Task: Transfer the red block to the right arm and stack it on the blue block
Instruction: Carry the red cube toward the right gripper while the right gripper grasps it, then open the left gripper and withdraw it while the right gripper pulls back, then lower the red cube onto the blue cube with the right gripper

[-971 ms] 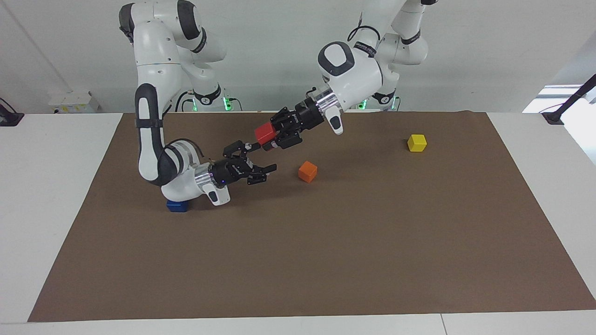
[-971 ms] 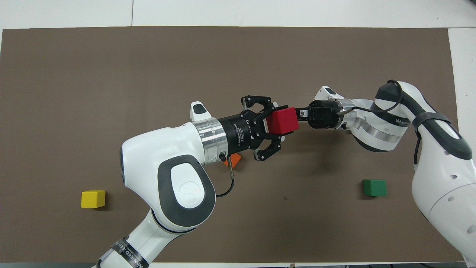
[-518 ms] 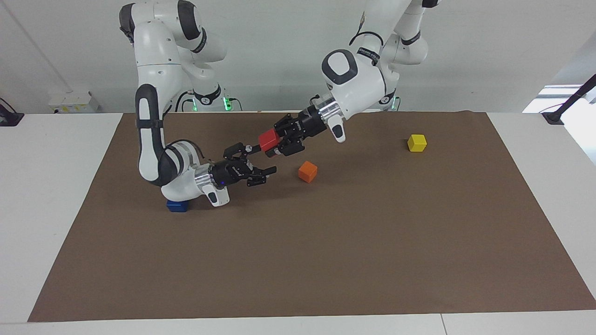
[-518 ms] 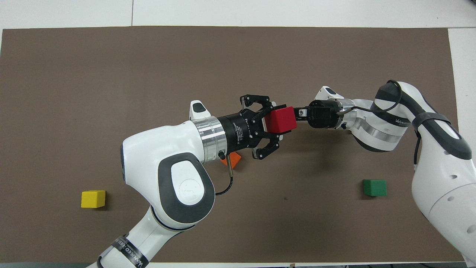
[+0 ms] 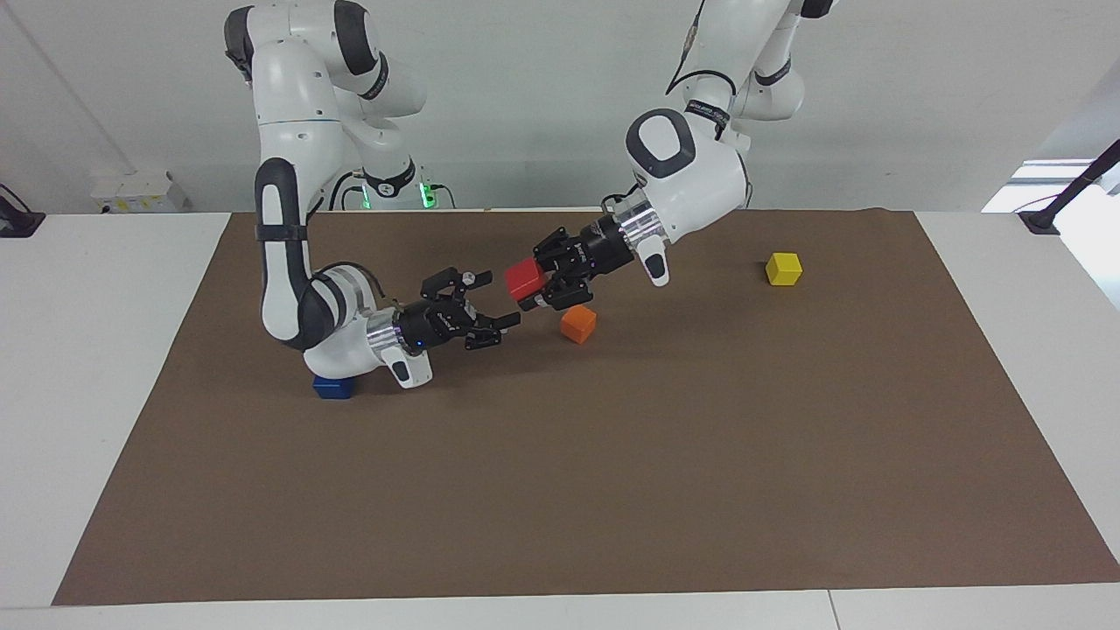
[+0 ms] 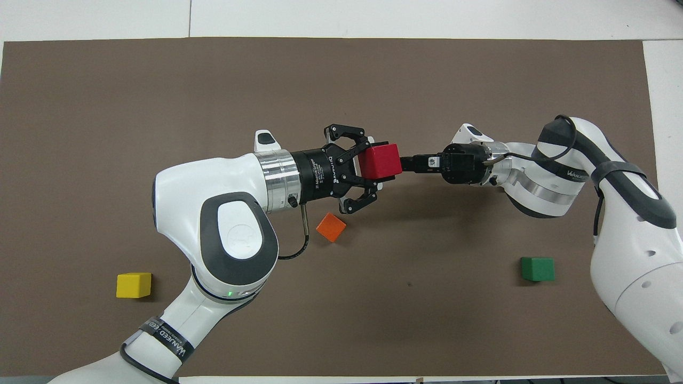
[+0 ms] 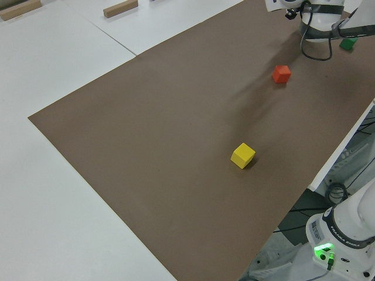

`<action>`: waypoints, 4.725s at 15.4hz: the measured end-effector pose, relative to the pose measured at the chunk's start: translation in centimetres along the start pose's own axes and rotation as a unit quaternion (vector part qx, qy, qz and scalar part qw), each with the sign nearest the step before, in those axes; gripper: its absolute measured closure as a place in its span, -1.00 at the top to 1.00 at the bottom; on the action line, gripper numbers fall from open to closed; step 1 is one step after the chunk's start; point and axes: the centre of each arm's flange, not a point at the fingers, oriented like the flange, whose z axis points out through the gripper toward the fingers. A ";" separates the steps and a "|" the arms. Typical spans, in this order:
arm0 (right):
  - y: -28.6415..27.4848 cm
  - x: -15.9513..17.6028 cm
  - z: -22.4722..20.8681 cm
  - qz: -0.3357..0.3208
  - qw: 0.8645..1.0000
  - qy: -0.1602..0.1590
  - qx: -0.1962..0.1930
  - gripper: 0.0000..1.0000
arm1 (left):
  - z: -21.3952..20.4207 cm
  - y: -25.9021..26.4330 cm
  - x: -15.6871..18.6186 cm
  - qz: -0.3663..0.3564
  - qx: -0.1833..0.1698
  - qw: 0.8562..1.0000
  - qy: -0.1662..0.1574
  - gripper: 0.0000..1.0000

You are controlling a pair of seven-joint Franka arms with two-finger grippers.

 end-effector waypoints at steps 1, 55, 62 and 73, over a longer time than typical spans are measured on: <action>0.0 0.0 0.0 0.000 1.000 0.000 0.000 1.00 | 0.1 0.1 0.2 0.000 -0.004 1.000 0.004 0.08; -16.6 7.9 -4.0 0.131 0.893 0.113 -0.416 0.15 | -23.8 12.4 15.8 0.370 0.332 0.833 0.242 1.00; -18.7 7.5 -10.4 0.109 0.735 0.030 -0.668 0.15 | -30.0 9.8 7.8 0.461 0.399 0.739 0.288 1.00; -14.0 5.5 -15.6 0.075 0.574 -0.021 -0.815 0.15 | -35.7 9.8 4.0 0.536 0.444 0.642 0.321 1.00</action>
